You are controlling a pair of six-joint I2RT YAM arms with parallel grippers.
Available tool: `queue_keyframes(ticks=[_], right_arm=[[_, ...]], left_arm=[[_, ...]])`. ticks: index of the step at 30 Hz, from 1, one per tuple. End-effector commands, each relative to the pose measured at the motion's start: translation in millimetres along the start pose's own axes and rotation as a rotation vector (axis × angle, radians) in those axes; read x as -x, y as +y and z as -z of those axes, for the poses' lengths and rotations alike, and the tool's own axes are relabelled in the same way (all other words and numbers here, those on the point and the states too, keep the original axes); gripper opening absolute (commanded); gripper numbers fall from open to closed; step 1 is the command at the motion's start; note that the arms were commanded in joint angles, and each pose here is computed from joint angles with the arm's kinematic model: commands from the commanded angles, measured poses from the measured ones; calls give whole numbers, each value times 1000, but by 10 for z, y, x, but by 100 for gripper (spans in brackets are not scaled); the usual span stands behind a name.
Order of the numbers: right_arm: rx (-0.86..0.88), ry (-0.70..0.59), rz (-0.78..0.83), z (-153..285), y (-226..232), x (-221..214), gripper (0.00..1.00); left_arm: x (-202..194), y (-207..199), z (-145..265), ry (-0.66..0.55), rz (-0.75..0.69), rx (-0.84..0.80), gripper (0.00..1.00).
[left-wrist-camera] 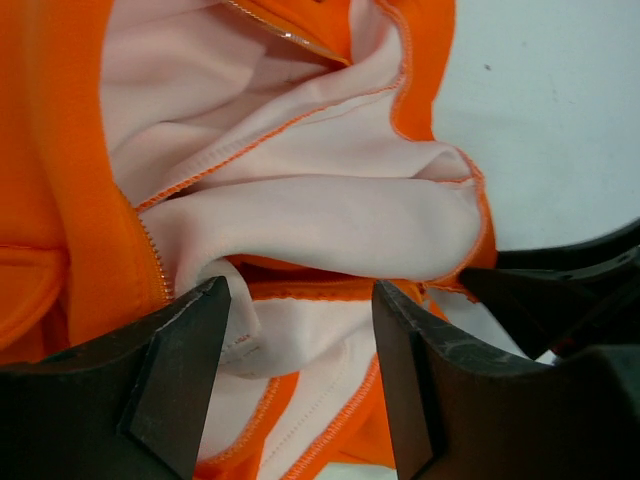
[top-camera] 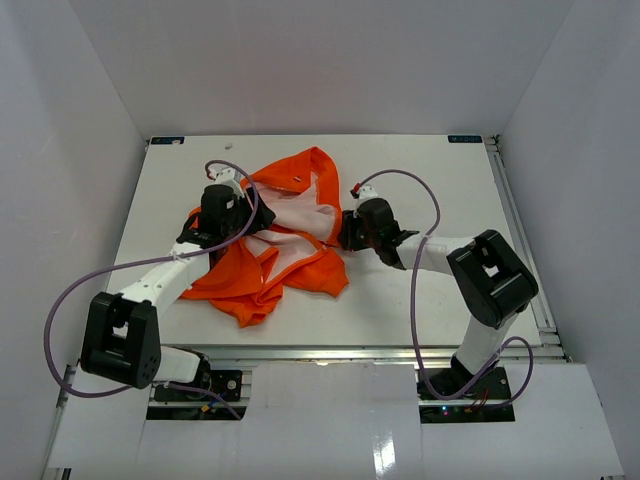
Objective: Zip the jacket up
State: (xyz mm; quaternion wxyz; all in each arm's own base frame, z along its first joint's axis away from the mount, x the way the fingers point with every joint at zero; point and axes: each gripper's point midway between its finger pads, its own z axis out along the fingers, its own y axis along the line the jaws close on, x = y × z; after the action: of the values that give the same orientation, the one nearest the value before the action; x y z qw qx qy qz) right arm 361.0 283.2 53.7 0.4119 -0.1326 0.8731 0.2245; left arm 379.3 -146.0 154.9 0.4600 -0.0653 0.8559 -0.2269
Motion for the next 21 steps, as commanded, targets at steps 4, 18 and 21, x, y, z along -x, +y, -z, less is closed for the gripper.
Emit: queue_keyframes(ticks=[4, 18, 21], right_arm=[[66, -143, 108, 47, 215, 797, 8], [179, -504, 346, 1426, 796, 2283, 8], [227, -530, 361, 1570, 899, 2334, 8]], left_arm=[[124, 367, 17, -103, -25, 183, 59], [841, -127, 657, -288, -21, 62, 70], [720, -302, 629, -225, -43, -40, 69]])
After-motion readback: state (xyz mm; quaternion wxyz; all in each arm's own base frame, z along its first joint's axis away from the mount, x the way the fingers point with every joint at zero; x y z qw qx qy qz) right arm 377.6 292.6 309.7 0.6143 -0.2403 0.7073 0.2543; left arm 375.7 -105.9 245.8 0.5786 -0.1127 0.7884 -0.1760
